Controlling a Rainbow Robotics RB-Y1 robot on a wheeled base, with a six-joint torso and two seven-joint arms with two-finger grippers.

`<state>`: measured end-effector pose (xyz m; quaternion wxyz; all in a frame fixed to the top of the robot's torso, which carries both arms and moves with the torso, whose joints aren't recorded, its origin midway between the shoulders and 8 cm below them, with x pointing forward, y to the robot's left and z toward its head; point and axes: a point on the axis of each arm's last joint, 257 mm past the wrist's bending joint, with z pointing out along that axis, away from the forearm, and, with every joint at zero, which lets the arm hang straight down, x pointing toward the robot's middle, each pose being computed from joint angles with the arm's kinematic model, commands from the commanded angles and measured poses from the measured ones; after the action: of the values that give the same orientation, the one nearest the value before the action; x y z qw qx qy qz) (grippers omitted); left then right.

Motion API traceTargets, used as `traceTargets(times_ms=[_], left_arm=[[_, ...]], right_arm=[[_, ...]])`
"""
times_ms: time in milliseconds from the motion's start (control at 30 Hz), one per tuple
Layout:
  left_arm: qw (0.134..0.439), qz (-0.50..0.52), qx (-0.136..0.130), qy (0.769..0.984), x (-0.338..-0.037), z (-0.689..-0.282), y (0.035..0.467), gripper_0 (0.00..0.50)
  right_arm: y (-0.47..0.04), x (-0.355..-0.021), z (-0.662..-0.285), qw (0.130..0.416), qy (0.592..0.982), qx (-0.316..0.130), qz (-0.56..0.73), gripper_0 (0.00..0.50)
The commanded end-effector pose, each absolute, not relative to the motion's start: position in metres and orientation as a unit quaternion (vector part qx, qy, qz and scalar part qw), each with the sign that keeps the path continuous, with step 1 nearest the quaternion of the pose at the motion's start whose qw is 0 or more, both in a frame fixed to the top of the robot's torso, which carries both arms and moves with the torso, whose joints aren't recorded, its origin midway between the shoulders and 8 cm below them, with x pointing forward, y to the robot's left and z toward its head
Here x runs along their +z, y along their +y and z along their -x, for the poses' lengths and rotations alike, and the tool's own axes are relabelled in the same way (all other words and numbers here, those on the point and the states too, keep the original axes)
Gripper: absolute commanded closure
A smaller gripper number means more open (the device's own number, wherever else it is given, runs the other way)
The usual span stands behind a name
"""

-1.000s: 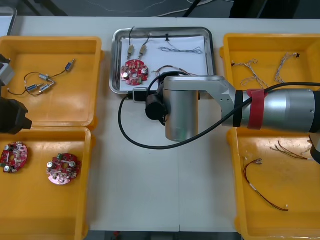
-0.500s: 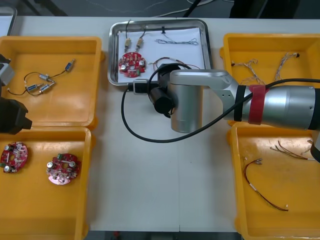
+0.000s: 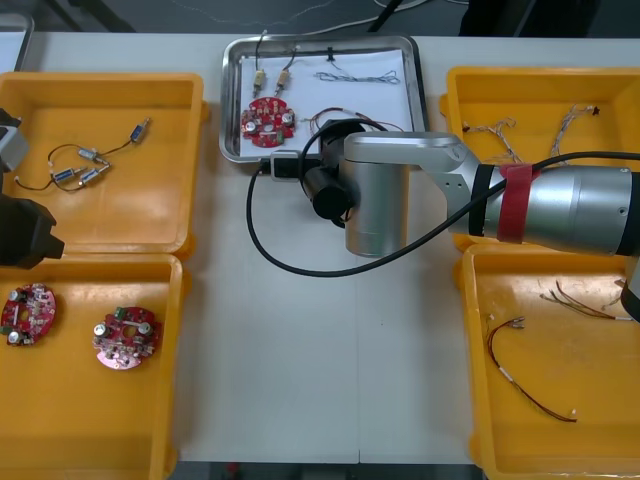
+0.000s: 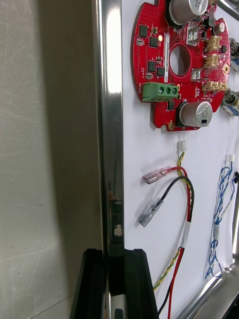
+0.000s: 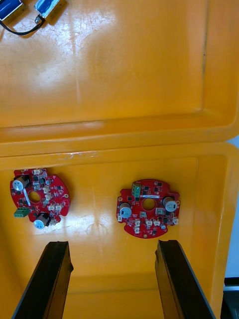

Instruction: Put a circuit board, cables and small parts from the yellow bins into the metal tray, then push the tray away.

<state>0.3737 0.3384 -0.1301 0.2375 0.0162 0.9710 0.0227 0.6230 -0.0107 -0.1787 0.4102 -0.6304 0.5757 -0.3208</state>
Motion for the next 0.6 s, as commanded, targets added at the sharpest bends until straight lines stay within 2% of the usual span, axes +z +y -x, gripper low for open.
traceTargets(times_ms=[33, 100, 133, 600], left_arm=[[0.245, -0.045, 0.057, 0.967, -0.118, -0.370, 0.355, 0.000], [0.245, -0.045, 0.057, 0.967, -0.118, -0.370, 0.355, 0.000], [0.245, -0.045, 0.057, 0.967, -0.118, -0.370, 0.355, 0.000], [0.245, -0.045, 0.057, 0.967, -0.118, -0.370, 0.355, 0.000]], right_arm=[[0.001, -0.143, -0.633, 0.427, 0.545, -0.341, 0.636, 0.164], [0.002, -0.144, -0.632, 0.426, 0.543, -0.342, 0.638, 0.049], [0.002, -0.144, -0.632, 0.425, 0.542, -0.343, 0.639, 0.007], [0.015, -0.146, -0.617, 0.420, 0.525, -0.341, 0.657, 0.000]])
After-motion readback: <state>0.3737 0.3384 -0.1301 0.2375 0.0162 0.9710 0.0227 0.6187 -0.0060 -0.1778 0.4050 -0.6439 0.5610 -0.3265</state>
